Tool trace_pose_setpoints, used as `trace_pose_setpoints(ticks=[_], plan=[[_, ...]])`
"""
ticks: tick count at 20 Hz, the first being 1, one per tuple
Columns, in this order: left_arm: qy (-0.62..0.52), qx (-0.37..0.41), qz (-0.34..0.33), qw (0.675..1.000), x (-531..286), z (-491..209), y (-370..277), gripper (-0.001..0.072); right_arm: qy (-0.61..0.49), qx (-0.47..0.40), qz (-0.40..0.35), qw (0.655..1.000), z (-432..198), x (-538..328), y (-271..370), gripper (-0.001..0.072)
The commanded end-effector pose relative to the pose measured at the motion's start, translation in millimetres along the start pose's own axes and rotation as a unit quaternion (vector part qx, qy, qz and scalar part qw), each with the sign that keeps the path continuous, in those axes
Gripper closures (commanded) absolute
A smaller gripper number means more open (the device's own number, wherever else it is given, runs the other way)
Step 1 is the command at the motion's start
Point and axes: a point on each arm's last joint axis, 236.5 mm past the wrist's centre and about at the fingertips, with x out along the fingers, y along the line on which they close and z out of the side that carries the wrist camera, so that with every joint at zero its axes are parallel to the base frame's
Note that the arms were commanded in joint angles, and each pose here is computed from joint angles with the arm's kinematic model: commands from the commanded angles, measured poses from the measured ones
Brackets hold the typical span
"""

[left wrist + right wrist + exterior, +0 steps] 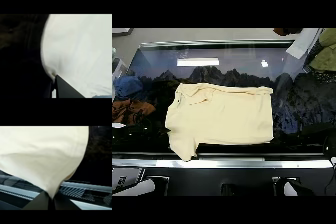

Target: Fold the clothes and pants, and hang the long-sleeved shirts on hangers.

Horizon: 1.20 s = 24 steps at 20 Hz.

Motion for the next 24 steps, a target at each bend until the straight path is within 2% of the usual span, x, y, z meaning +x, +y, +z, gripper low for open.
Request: trace_pose_setpoints(ticks=[1, 4, 7, 10, 13, 16, 19, 22, 24], plan=[[0.003, 0.009, -0.005, 1.0, 8, -1, -10, 0.0692, -0.008, -0.005, 0.014, 1.0, 5, -8, 12, 0.0686], [-0.019, 0.007, -0.038, 0.999, 3, 10, -31, 0.0694, -0.052, -0.046, 0.045, 0.997, 21, -22, 36, 0.0687], [-0.056, 0.068, -0.052, 0.995, -22, 31, -73, 0.0695, -0.149, -0.088, 0.056, 0.983, 71, -66, 67, 0.0687], [-0.137, 0.149, -0.065, 0.977, -80, 65, -147, 0.0696, -0.3, -0.145, 0.061, 0.941, 132, -155, 120, 0.0687], [-0.244, 0.233, -0.065, 0.939, -171, 84, -233, 0.0696, -0.43, -0.197, 0.057, 0.879, 158, -257, 175, 0.0687], [-0.359, 0.295, -0.045, 0.884, -276, 73, -304, 0.0696, -0.508, -0.247, 0.067, 0.823, 140, -343, 233, 0.0687], [-0.474, 0.326, -0.038, 0.817, -380, 25, -356, 0.0696, -0.567, -0.298, 0.059, 0.766, 88, -414, 281, 0.0687], [-0.555, 0.334, -0.034, 0.761, -446, -38, -374, 0.0696, -0.634, -0.318, 0.029, 0.704, 22, -471, 304, 0.0687], [-0.585, 0.328, -0.031, 0.741, -467, -70, -372, 0.0695, -0.679, -0.314, 0.011, 0.663, -16, -497, 307, 0.0686]])
